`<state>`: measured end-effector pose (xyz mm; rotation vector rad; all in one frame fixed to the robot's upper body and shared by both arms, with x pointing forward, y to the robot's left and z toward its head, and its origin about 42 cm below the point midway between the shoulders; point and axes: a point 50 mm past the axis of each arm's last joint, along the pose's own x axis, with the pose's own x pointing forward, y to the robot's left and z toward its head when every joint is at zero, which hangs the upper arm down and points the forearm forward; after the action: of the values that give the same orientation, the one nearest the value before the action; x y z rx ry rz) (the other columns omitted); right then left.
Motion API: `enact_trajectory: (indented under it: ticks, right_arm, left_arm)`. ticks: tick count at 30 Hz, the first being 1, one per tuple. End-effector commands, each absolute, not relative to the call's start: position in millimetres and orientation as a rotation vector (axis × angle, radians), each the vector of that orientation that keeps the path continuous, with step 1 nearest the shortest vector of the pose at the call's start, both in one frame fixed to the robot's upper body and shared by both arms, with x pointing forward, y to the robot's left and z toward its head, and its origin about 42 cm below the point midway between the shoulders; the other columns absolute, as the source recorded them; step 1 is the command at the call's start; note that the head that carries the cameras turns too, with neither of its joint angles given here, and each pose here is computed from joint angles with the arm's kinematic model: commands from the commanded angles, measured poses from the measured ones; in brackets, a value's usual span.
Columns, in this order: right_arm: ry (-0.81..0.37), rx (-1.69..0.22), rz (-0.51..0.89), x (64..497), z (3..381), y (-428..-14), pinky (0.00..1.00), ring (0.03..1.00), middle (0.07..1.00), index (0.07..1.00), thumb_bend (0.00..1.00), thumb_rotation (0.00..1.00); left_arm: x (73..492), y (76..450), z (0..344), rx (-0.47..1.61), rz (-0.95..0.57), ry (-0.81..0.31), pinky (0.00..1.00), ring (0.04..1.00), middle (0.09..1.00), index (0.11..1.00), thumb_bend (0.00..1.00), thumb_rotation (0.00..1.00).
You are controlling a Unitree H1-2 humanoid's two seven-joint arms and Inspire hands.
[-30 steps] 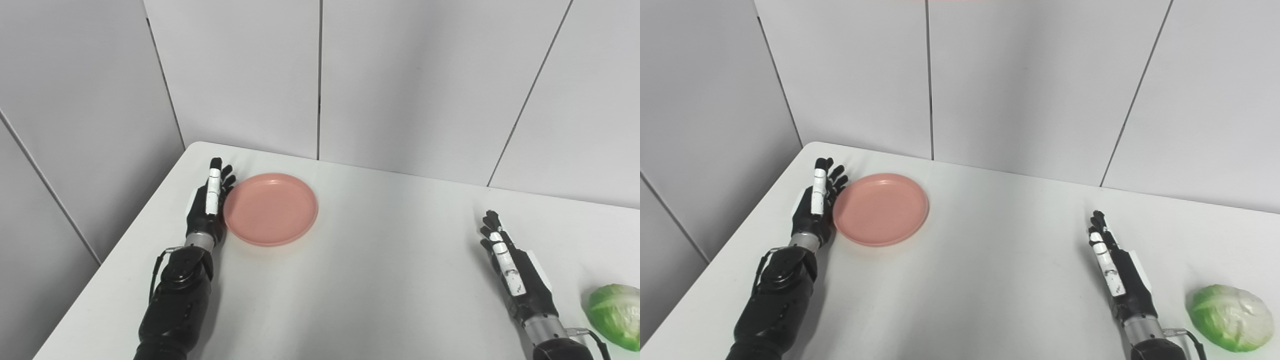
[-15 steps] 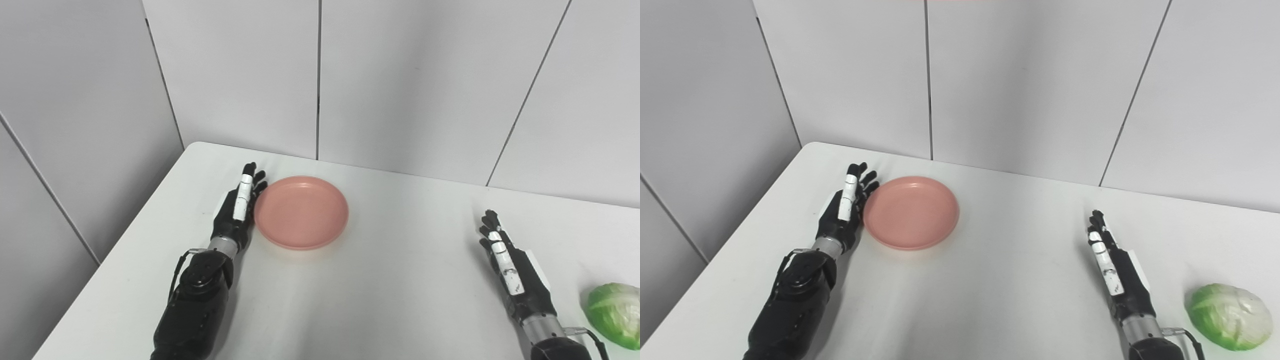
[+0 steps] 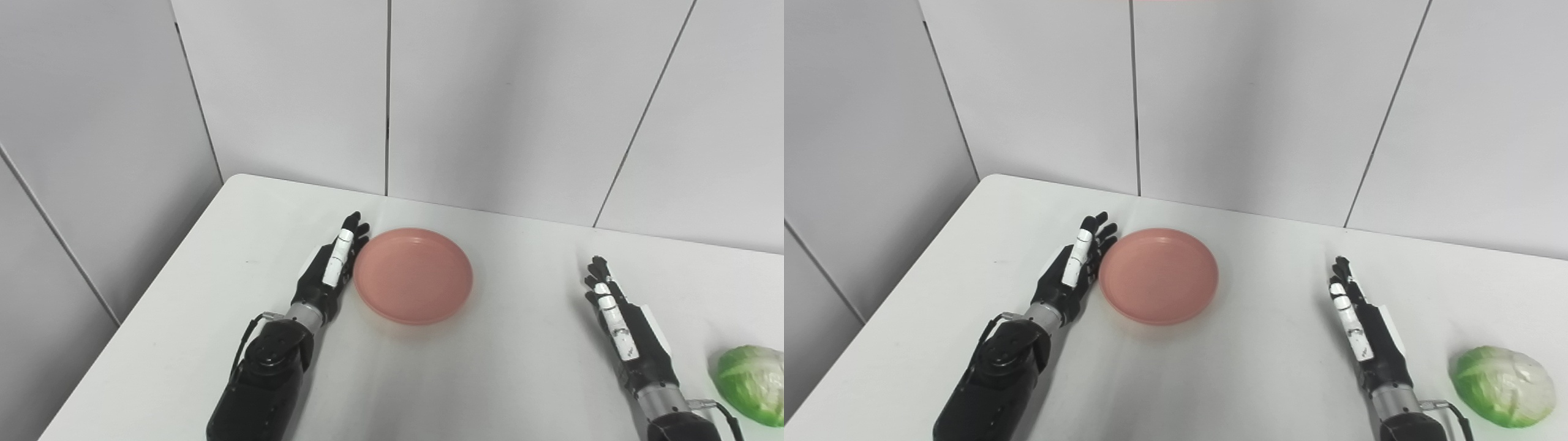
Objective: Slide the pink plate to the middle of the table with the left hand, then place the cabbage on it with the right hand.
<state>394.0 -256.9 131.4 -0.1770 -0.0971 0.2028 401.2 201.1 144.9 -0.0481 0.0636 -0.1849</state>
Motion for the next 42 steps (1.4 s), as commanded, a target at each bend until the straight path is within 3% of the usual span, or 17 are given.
enact_trajectory:
  ticks: [1,7,19,29,42]
  right_arm:
    - [-0.069,-0.185,0.215,393,129,-251,0.96,0.974,0.992,1.0,0.51,1.0]
    - [-0.076,-0.19,0.216,394,127,-248,0.94,0.965,0.984,0.997,0.52,1.0]
    - [-0.068,-0.201,0.212,395,129,-239,0.93,0.956,0.977,0.99,0.52,1.0]
    - [-0.073,-0.216,0.211,394,130,-234,0.91,0.945,0.968,0.979,0.49,1.0]
    - [-0.066,-0.199,0.196,396,127,-232,0.91,0.941,0.962,0.978,0.55,1.0]
  left_arm:
    - [398,184,150,-0.071,-0.268,0.061,1.0,0.986,0.996,1.0,0.83,1.0]
    - [388,160,143,-0.1,-0.317,0.055,1.0,0.99,0.998,1.0,0.79,1.0]
    - [372,143,121,-0.113,-0.391,0.07,0.99,0.982,0.99,0.998,0.9,1.0]
    - [361,139,113,-0.141,-0.452,0.089,0.98,0.986,0.99,1.0,0.84,1.0]
    - [357,142,112,-0.142,-0.458,0.111,1.0,1.0,0.998,1.0,0.8,1.0]
